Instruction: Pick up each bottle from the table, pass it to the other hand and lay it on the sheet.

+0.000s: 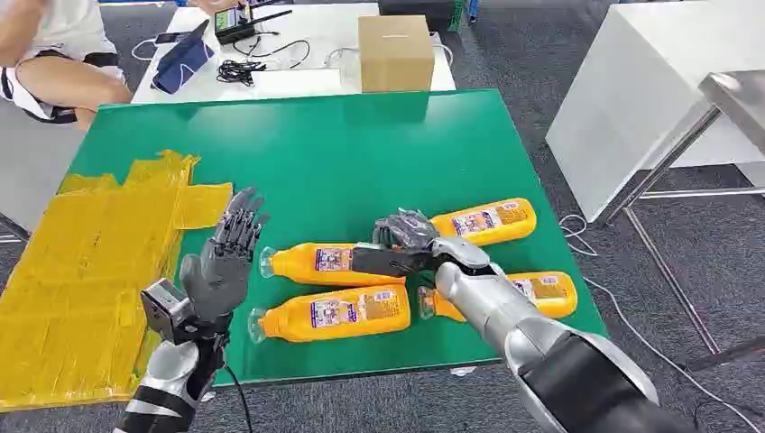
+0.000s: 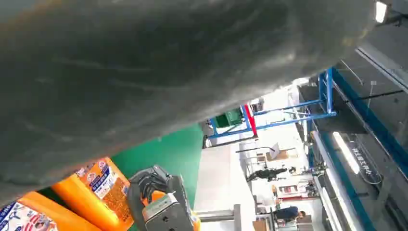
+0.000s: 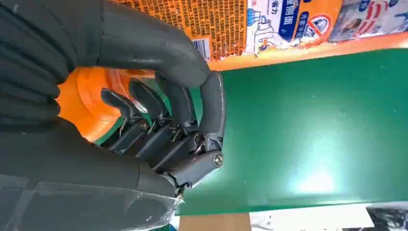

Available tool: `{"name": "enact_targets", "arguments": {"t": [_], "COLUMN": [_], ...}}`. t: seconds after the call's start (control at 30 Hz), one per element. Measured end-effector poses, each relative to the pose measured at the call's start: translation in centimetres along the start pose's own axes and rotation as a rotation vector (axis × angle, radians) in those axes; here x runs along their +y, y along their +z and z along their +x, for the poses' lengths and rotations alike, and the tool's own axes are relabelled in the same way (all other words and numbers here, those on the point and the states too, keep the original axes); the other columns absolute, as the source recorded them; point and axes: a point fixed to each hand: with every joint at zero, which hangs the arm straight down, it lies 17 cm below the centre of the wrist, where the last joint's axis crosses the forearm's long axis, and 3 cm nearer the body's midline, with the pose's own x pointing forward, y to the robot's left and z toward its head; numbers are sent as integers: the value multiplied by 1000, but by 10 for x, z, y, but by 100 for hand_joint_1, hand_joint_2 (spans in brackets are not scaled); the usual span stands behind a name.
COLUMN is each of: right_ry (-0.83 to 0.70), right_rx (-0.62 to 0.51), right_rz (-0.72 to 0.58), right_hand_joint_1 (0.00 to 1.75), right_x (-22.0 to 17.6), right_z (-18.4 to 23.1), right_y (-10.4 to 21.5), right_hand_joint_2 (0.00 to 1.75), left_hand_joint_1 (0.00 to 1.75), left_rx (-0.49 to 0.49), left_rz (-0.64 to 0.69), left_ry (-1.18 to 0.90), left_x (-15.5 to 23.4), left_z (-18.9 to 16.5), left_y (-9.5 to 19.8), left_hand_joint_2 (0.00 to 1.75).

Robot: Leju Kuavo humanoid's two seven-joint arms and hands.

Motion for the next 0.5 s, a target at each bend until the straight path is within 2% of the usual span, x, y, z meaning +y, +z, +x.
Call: {"name": "enact_targets", "arguments": {"t": [0.07,0.1,0.13,0.17,0.2,0.4,0.5], "right_ry": [-1,1,6,18,30,116,165], "right_rx": [5,10,18,28,35,99,110], "right_rz": [4,3,3,2,0,-45,-122], "right_hand_joint_1": [173,155,112,17,0,0,0], "right_x": [-1,-2,-3,-5,-6,-20,-35], "right_z": [-2,-4,-6,-9,-11,-22,-16], "right_y": [0,1,1,1,1,-1,-6], "right_hand_joint_2": [175,175,175,175,175,175,175], "left_hand_joint_1": [0,0,0,0,0,0,0], "left_rx": [2,3,3,4,4,6,14], "left_rz": [1,1,1,2,2,9,17], "left_ry": [3,4,5,6,6,11,5], "left_x": [0,0,0,0,0,1,2], "left_z": [-1,-1,-1,-2,-2,-2,-4], "left_y": [0,0,1,1,1,1,1], "left_hand_joint_2": [0,0,0,0,0,0,0]}}
